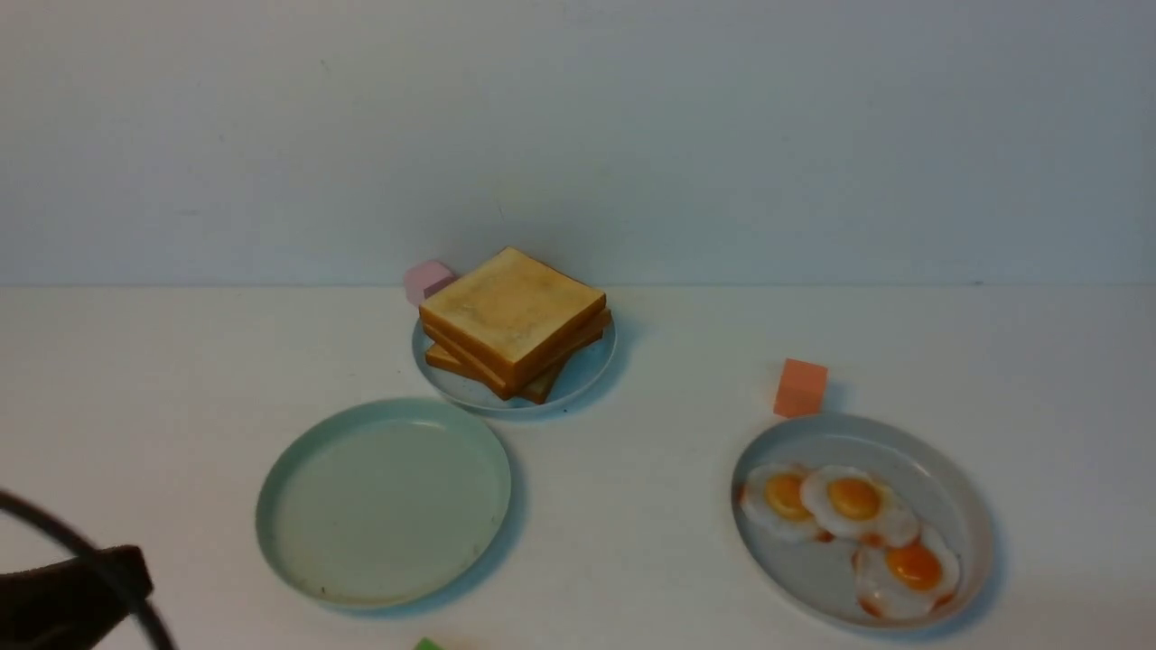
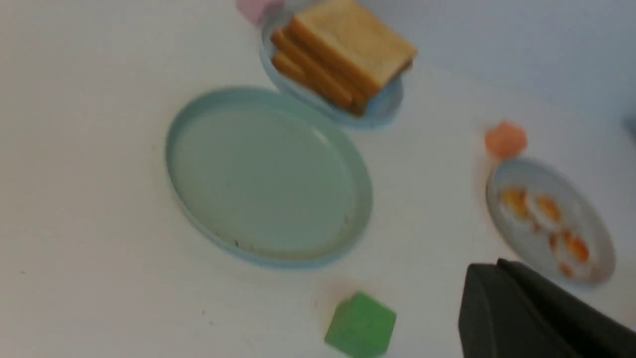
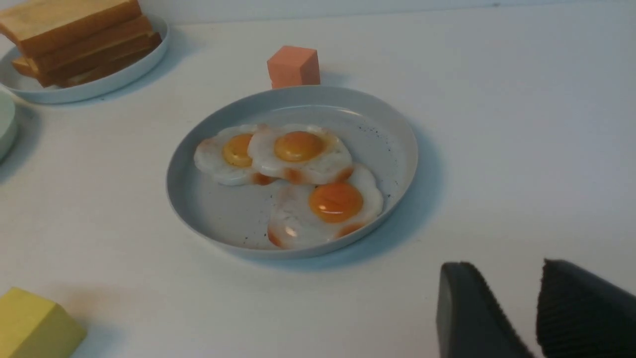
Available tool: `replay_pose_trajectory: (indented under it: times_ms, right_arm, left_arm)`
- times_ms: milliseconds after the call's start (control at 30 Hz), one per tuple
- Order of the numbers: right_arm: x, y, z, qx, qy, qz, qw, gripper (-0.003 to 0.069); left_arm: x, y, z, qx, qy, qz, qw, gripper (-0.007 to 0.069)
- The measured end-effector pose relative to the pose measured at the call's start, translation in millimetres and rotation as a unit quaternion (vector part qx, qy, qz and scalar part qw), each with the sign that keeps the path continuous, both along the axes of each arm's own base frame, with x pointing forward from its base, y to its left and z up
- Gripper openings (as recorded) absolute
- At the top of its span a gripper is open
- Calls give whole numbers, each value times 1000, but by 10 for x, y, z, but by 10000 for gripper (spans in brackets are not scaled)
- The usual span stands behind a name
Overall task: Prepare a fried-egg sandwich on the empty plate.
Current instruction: Use the left arm to grab a slice of bread
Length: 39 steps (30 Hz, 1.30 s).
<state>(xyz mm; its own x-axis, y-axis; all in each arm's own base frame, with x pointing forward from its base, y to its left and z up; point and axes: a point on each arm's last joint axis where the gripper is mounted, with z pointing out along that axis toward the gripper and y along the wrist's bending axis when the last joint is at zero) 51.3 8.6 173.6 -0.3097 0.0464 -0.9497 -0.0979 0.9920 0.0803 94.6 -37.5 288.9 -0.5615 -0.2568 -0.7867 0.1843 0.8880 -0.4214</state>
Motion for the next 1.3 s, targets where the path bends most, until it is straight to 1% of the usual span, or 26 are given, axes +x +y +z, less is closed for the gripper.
replay_pose_trajectory:
  times_ms: [33,100,133,167,233,300,333,400,433,467,533,600,633,700,767,833,867,900,967,1000,1033,1067,1133,1167,1233,1300]
  right_arm:
    - [0,0,0,0,0,0,1000,241]
    - [0,0,1,0,-1,0,1000,241]
    - [0,0,1,0,-1,0,1000,241]
    - [2,0,4,2,-3,0,1000,241]
    - [9,7,15,22,-12,-3,1000,241]
    - [21,21,41,77,-29,-10,997,241]
    - [27,26,75,116,-42,-15,992,241]
    - [41,17,157,189,-78,-30,978,241]
    - [42,17,165,200,-81,-31,976,241]
    - [48,-2,225,244,-108,-43,963,241]
    - [46,-9,268,276,-119,-47,953,241]
    - [20,29,410,287,-109,-28,951,241]
    - [10,42,457,285,-105,-20,952,241]
    - [-40,132,791,254,-66,30,964,227]
    - [-61,229,1185,188,6,86,978,189]
    - [-52,260,1328,155,44,108,981,162]
    - [-14,299,1530,107,103,140,979,127]
    - [22,317,1634,73,134,162,975,97]
    - [72,343,1746,48,161,188,968,67]
    - [146,395,1889,21,185,226,956,34]
    - [153,401,1904,18,186,231,955,30]
    - [197,458,1998,-3,189,265,946,12]
    - [263,542,2110,-25,188,303,934,5]
    - [274,560,2113,-28,190,309,931,5]
    - [319,651,2181,-45,189,342,919,5]
    - [348,701,2183,-53,194,356,913,6]
  left_arm:
    - [80,-48,56,18,17,-28,999,-13]
    - [199,-118,127,32,28,-58,997,-13]
    - [212,-125,134,33,28,-60,997,-13]
    - [298,-181,160,39,32,-76,996,-13]
    - [426,-271,173,49,38,-97,993,-13]
    - [563,-362,196,71,48,-123,989,-13]
    - [650,-415,213,82,55,-136,986,-13]
    - [859,-532,253,97,75,-157,980,-13]
    - [877,-543,253,98,79,-159,979,-13]
    - [1034,-616,268,102,92,-167,976,-13]
    - [1206,-683,263,105,105,-169,974,-13]
    - [1399,-752,262,111,112,-171,973,-13]
    - [1433,-765,241,112,116,-172,972,-13]
    - [1662,-848,218,120,122,-177,969,-13]
    - [1933,-950,174,123,130,-181,967,-13]
    - [2046,-994,151,125,136,-184,965,-13]
    - [2221,-1062,114,129,143,-190,963,-13]
    - [2320,-1099,87,135,150,-195,960,-13]
    - [2433,-1136,62,142,152,-198,958,-13]
    - [2599,-1180,17,158,150,-201,955,-13]
    - [2600,-1178,17,159,150,-201,955,-13]
    - [2740,-1224,-23,171,143,-201,954,-13]
    - [2897,-1305,-95,204,130,-211,947,-13]
    - [2911,-1311,-103,211,128,-212,946,-13]
    - [3036,-1448,-211,250,115,-226,934,-13]
    - [3113,-1541,-306,275,104,-233,927,0]
